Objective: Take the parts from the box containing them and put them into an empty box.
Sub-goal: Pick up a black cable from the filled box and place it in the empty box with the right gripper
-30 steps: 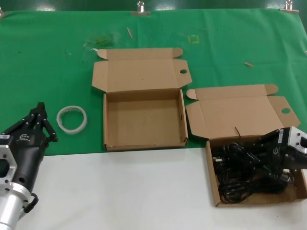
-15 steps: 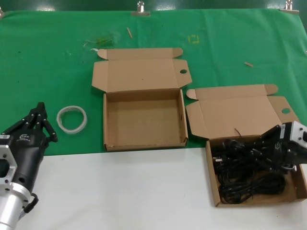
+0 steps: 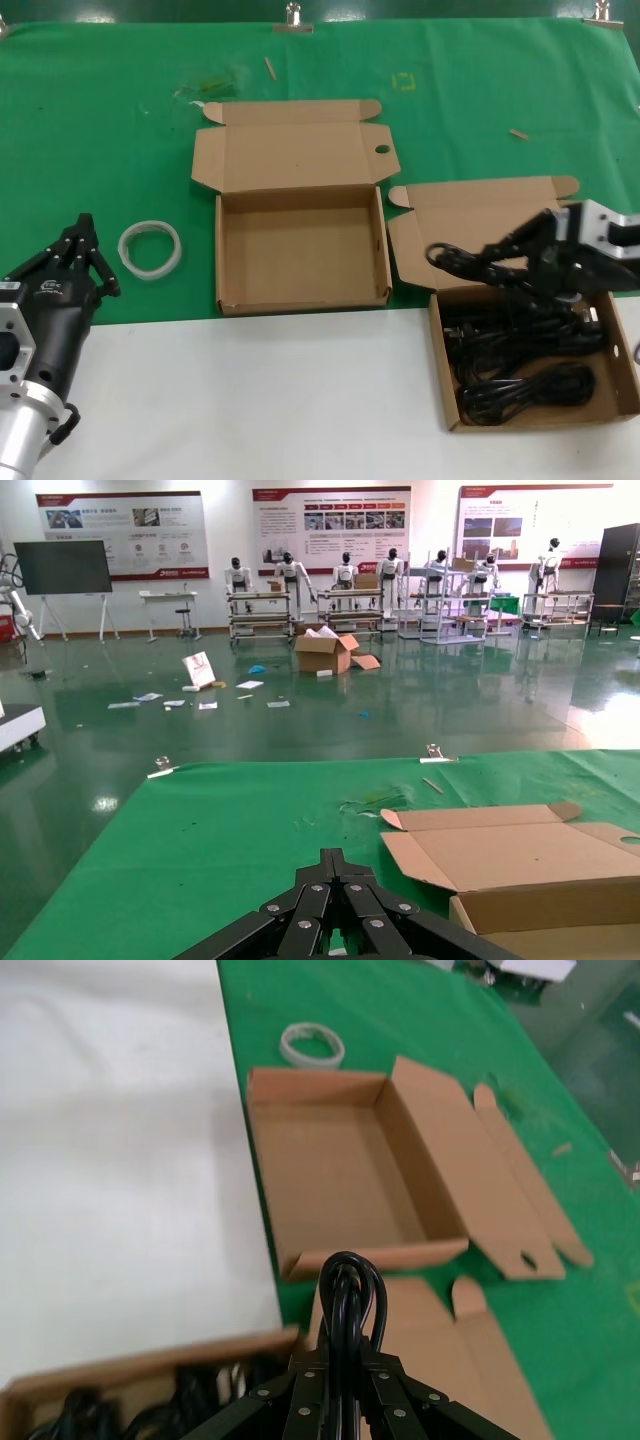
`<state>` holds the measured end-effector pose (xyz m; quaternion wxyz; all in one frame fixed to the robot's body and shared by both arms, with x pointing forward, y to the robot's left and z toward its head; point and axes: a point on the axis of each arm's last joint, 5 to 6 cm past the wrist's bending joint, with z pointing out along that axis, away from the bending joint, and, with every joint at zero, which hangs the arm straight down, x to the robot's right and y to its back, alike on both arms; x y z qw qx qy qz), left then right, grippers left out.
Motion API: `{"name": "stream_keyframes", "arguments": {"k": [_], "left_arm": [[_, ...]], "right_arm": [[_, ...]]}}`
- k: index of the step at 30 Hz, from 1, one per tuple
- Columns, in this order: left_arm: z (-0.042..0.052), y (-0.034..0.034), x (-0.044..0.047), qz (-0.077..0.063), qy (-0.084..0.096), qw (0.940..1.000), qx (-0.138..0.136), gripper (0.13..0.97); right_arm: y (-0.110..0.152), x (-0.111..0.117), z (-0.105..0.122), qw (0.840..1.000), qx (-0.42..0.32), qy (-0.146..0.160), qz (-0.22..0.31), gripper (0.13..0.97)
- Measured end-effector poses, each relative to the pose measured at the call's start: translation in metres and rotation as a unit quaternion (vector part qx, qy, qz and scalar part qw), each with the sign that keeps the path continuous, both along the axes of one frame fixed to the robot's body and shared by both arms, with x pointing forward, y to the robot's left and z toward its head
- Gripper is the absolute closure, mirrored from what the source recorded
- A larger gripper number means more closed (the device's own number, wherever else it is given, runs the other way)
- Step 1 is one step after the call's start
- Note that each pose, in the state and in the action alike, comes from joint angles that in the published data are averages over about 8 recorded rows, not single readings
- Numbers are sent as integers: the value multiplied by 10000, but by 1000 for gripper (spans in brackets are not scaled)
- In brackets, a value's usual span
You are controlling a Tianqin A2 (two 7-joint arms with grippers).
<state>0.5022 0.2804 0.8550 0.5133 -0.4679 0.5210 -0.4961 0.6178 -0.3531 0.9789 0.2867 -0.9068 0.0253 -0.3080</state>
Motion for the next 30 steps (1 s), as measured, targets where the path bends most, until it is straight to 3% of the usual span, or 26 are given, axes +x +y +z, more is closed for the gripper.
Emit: {"name": "stream_keyframes", "arguments": {"k": [14,30], "left_arm": [[0,0,0,0,0,10000,0,957],[0,0,0,0,0,10000,0,957]], "right_arm": [[839,364,99,9969,-69,-392,678,916],[1808,948,-257,9914,-152,-596,1157,916]]}}
